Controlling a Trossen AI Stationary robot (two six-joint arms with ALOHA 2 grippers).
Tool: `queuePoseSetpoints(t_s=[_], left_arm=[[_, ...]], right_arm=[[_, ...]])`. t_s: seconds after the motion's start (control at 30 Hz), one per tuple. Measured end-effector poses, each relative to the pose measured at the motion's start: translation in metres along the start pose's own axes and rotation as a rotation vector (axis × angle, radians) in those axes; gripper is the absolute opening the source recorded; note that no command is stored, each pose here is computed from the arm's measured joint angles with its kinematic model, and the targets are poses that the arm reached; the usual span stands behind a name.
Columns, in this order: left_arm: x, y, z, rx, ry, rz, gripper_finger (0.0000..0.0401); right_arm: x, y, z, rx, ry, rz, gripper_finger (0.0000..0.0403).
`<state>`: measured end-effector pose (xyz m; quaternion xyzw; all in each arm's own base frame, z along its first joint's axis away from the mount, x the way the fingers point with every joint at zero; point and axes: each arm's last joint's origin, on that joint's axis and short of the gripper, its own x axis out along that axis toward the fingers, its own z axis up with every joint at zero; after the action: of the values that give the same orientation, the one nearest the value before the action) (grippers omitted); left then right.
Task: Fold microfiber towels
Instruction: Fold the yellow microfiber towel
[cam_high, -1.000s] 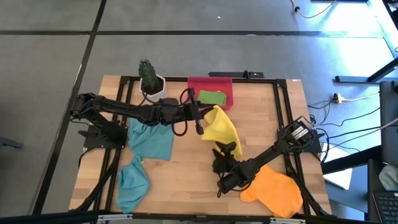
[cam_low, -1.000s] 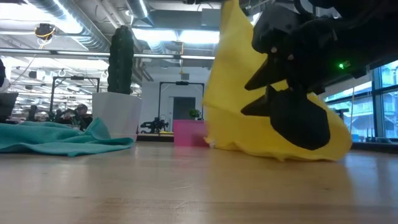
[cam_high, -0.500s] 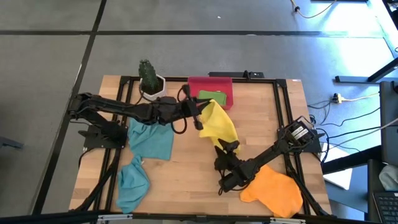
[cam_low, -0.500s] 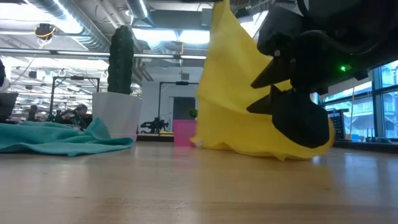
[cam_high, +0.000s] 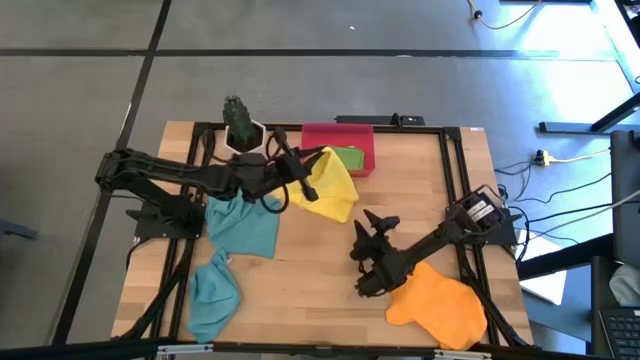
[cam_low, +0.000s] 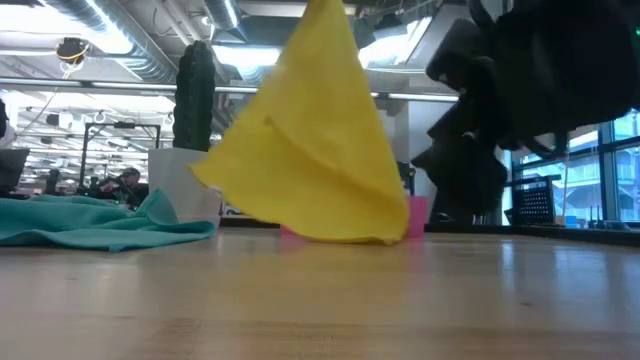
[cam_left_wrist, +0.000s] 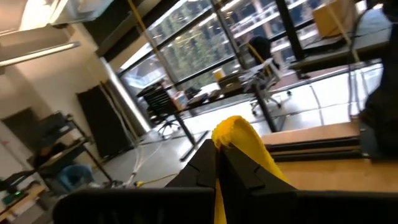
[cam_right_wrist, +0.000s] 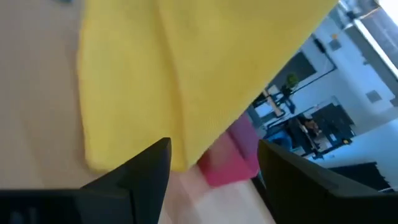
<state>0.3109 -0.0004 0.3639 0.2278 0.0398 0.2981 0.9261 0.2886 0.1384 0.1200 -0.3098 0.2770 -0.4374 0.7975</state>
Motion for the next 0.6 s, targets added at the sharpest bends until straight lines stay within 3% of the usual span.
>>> queuePoseSetpoints(t_s=[0.2,0.37,0.5,0.6], left_arm=[[0.002,0.004,-0.002,0.008,0.033,0.039,0.0],[0.004,0.005,-0.007,0.026,0.075,0.051,0.0],[0.006,0.007,-0.01,0.021,0.097,0.06,0.0],[0.006,0.008,-0.011,0.02,0.1,0.063,0.0]], right_arm=[[0.003,0.007,0.019,0.212,-0.123,-0.07,0.0241],[0.003,0.008,0.048,0.354,-0.103,-0.044,0.0241],[0.004,0.006,0.073,0.323,-0.025,0.037,0.0241],[0.009,0.012,0.089,0.236,0.055,0.212,0.0241]])
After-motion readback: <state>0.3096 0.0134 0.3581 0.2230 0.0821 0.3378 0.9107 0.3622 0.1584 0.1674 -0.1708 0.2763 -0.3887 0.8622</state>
